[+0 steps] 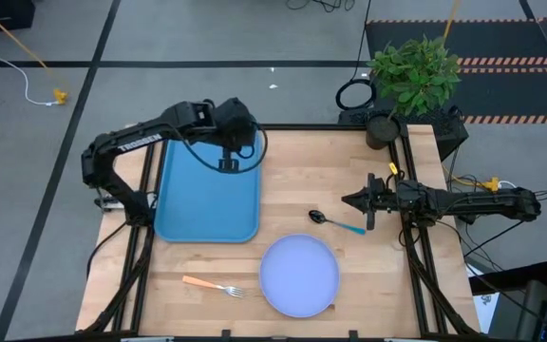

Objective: Pick and place plate/cup/fork/spoon on tray
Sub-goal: Put the blue glass cup on the blue tray

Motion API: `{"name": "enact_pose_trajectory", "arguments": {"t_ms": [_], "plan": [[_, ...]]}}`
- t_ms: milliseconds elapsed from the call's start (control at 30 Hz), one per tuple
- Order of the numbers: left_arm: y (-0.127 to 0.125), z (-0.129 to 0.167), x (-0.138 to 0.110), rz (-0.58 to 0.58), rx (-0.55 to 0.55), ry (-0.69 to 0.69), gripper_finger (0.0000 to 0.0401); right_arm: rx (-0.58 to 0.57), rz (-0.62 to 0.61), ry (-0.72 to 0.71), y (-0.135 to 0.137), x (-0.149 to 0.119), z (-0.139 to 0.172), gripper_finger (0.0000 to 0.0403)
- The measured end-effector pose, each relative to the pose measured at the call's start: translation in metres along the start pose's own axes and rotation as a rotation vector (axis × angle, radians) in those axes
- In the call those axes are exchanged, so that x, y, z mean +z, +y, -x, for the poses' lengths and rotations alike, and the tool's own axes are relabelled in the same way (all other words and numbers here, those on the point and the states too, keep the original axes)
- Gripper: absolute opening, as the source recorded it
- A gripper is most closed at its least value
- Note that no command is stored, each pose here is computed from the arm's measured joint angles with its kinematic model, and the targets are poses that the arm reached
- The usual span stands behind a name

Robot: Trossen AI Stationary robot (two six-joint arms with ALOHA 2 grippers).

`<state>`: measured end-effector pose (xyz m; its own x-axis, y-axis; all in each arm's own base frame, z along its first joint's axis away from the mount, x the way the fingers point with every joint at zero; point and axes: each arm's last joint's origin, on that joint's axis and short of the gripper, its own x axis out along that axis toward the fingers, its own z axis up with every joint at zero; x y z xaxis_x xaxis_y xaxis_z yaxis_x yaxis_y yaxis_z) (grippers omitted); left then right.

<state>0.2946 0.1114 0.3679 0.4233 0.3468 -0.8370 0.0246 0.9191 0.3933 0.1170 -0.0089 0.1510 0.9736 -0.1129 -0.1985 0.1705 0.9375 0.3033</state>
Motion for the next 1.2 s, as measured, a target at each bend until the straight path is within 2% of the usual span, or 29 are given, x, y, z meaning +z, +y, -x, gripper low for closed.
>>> {"name": "enact_pose_trajectory", "arguments": {"t_ms": [167,233,367,500,667,833,1200], "plan": [[0.007,-0.031,-0.015,-0.022,0.022,0.022,0.0009,-0.005,0.008,-0.001,0.000,0.000,0.000,0.0000],[0.016,-0.042,-0.024,0.008,0.031,0.015,0.0009,-0.005,0.022,-0.002,0.000,0.000,0.000,0.0000],[0.031,-0.058,-0.041,0.088,-0.023,-0.026,0.0011,-0.007,0.027,-0.002,0.000,0.000,0.000,0.0000],[0.038,-0.066,-0.054,0.123,-0.034,-0.006,0.0009,-0.008,0.037,-0.002,0.000,0.000,0.000,0.0000],[0.041,-0.078,-0.060,0.132,-0.073,-0.085,0.0011,-0.008,0.042,-0.001,0.000,0.000,0.000,0.0000],[0.043,-0.091,-0.071,0.124,-0.050,-0.074,0.0011,-0.008,0.036,-0.001,0.000,0.000,0.000,0.0000],[0.050,-0.096,-0.082,0.134,-0.057,-0.072,0.0018,-0.008,0.030,-0.001,0.000,0.000,0.000,0.0000]]}}
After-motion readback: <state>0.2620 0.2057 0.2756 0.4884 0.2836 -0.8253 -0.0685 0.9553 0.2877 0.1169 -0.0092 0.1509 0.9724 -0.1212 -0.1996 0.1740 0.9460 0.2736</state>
